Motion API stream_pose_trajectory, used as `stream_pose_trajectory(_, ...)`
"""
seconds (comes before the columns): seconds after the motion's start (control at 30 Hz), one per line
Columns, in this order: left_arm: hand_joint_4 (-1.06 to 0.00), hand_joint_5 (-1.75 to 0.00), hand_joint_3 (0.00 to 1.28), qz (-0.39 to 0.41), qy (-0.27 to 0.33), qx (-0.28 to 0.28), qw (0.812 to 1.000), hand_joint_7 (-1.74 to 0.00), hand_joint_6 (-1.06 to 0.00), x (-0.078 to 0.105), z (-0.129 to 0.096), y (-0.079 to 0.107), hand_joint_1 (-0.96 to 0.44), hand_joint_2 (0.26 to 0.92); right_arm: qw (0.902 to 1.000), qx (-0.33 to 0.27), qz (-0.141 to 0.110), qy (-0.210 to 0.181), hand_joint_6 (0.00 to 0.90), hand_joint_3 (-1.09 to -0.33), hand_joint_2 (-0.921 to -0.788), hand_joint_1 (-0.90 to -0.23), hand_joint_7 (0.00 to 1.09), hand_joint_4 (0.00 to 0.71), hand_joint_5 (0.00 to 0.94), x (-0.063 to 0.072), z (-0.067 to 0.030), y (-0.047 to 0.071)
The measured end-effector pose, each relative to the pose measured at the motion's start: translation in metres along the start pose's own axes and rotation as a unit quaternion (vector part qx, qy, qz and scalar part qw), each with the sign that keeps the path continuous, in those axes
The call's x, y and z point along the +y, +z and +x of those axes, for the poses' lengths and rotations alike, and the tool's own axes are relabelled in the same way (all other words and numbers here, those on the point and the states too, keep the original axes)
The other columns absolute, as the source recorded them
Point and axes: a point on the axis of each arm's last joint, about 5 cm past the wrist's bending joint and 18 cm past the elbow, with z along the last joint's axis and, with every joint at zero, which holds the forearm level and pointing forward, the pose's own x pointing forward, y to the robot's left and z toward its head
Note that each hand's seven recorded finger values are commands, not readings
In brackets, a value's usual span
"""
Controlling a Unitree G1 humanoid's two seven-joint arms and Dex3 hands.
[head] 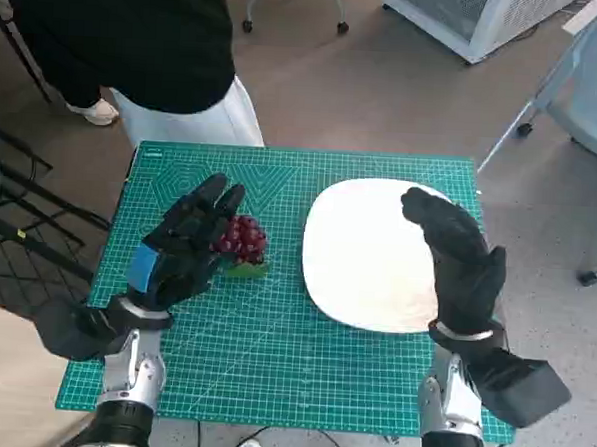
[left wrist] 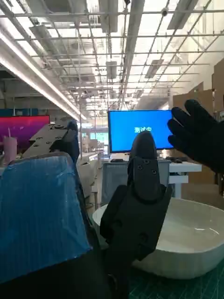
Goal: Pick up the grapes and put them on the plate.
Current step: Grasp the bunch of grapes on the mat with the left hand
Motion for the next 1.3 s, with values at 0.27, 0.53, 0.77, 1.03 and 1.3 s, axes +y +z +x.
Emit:
stream_pose_trajectory(0.27,-0.29,0.00,0.35,0.001,0.003,0.001,1.000,-0.01,-0.42,-0.0002,0.0001,-0.0001,-0.61,0.921,1.0000,0.000,0.000,0.000,0.049,-0.707,-0.921,-0.676,0.44,0.434,0.001,0.0002,0.0001,0.0000)
stream_pose_trajectory(0.53,-0.30,-0.01,0.35,0.004,0.006,-0.001,1.000,-0.01,-0.42,-0.0002,0.0001,0.0003,-0.61,0.921,1.0000,-0.003,-0.001,-0.001,0.048,-0.709,-0.921,-0.678,0.44,0.434,0.001,0.0002,0.0013,0.0011)
stream_pose_trajectory(0.77,-0.30,-0.01,0.35,0.005,0.006,-0.002,1.000,-0.01,-0.42,-0.0004,0.0002,0.0003,-0.61,0.921,1.0000,-0.006,-0.002,-0.001,0.048,-0.709,-0.921,-0.678,0.44,0.434,0.001,0.0004,0.0025,0.0023)
stream_pose_trajectory(1.03,-0.30,0.00,0.35,0.005,0.005,-0.001,1.000,0.00,-0.42,-0.0008,0.0005,0.0001,-0.61,0.921,1.0000,-0.004,-0.003,0.000,0.048,-0.709,-0.921,-0.678,0.44,0.434,0.001,0.0004,0.0025,0.0029)
stream_pose_trajectory(1.3,-0.30,0.00,0.35,0.004,0.005,-0.001,1.000,0.00,-0.42,-0.0010,0.0006,0.0000,-0.61,0.921,1.0000,-0.002,-0.006,0.002,0.048,-0.707,-0.921,-0.686,0.44,0.434,0.001,0.0004,0.0029,0.0038)
